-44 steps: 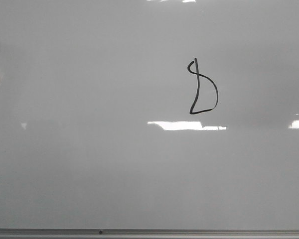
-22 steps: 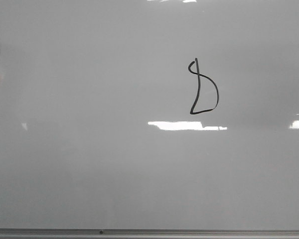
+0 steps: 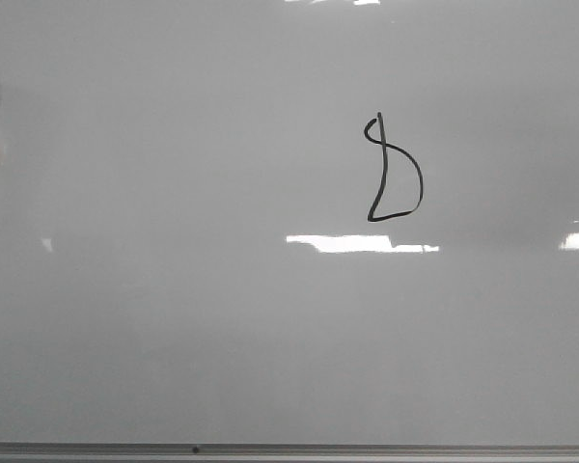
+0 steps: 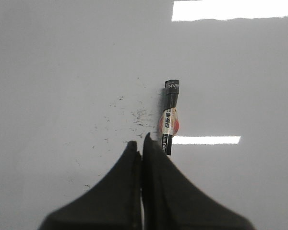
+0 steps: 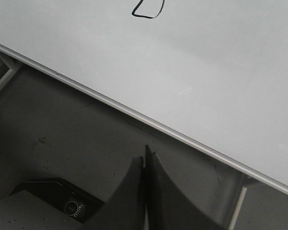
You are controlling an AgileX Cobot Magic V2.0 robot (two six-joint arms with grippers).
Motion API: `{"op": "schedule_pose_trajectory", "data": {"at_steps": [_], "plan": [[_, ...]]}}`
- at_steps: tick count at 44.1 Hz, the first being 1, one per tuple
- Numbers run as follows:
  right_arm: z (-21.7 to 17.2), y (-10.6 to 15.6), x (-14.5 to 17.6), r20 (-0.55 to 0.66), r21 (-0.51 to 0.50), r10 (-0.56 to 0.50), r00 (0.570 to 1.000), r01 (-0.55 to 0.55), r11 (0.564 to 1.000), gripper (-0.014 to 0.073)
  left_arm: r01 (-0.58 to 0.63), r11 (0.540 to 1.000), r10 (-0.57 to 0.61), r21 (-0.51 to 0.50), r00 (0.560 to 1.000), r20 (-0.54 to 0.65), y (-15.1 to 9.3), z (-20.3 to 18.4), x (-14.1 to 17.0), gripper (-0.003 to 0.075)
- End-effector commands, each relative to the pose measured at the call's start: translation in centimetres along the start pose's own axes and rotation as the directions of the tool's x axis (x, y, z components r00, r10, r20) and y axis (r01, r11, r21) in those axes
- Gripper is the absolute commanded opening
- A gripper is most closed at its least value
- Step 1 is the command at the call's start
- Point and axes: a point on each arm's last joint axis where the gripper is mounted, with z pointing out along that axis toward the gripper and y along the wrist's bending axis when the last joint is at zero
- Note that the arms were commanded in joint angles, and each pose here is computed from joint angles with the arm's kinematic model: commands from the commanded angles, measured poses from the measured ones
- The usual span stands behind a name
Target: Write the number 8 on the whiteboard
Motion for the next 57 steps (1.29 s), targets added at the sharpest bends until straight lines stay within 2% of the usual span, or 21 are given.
{"op": "schedule_pose_trajectory", "data": {"at_steps": [1,12,16,22,27,35,48,49,57], "plan": [[-0.5,-0.1,-1.0,0.078,0.015,-0.001,0.997,0.0,1.0,-0.0118,0.009,1.0,-0.009,0.004,0.994,0.106,0.0,-0.2,-0.9,-0.0019],[-0.5,-0.1,-0.6,0.09,0.019,-0.002,0.996,0.001,1.0,-0.0118,0.009,1.0,-0.009,0.004,0.994,0.106,0.0,-0.2,-0.9,-0.0019],[-0.3,-0.5,0.2,0.167,0.067,0.012,0.986,-0.024,0.997,-0.0118,0.009,1.0,-0.009,0.004,0.994,0.106,0.0,-0.2,-0.9,-0.0019],[0.6,-1.1,2.1,0.385,0.161,0.029,0.923,-0.098,0.982,-0.0118,0.009,1.0,-0.009,0.004,0.994,0.106,0.0,-0.2,-0.9,-0.0019],[1.9,-1.5,4.1,0.548,0.229,0.005,0.837,-0.155,0.961,-0.0118,0.009,1.0,-0.009,0.004,0.994,0.106,0.0,-0.2,-0.9,-0.0019],[4.7,-1.9,7.8,0.675,0.282,-0.036,0.737,-0.212,0.936,-0.0118,0.009,1.0,-0.009,0.004,0.994,0.106,0.0,-0.2,-0.9,-0.0019],[8.7,-2.5,11.4,0.748,0.292,-0.071,0.66,-0.231,0.928,-0.0118,0.009,1.0,-0.009,0.004,0.994,0.106,0.0,-0.2,-0.9,-0.0019],[8.7,-2.5,11.4,0.739,0.291,-0.065,0.671,-0.23,0.928,-0.0118,0.009,1.0,-0.009,0.004,0.994,0.106,0.0,-0.2,-0.9,-0.0019],[8.7,-2.5,11.4,0.736,0.291,-0.063,0.674,-0.23,0.929,-0.0118,0.009,1.0,-0.009,0.004,0.994,0.106,0.0,-0.2,-0.9,-0.0019]]}}
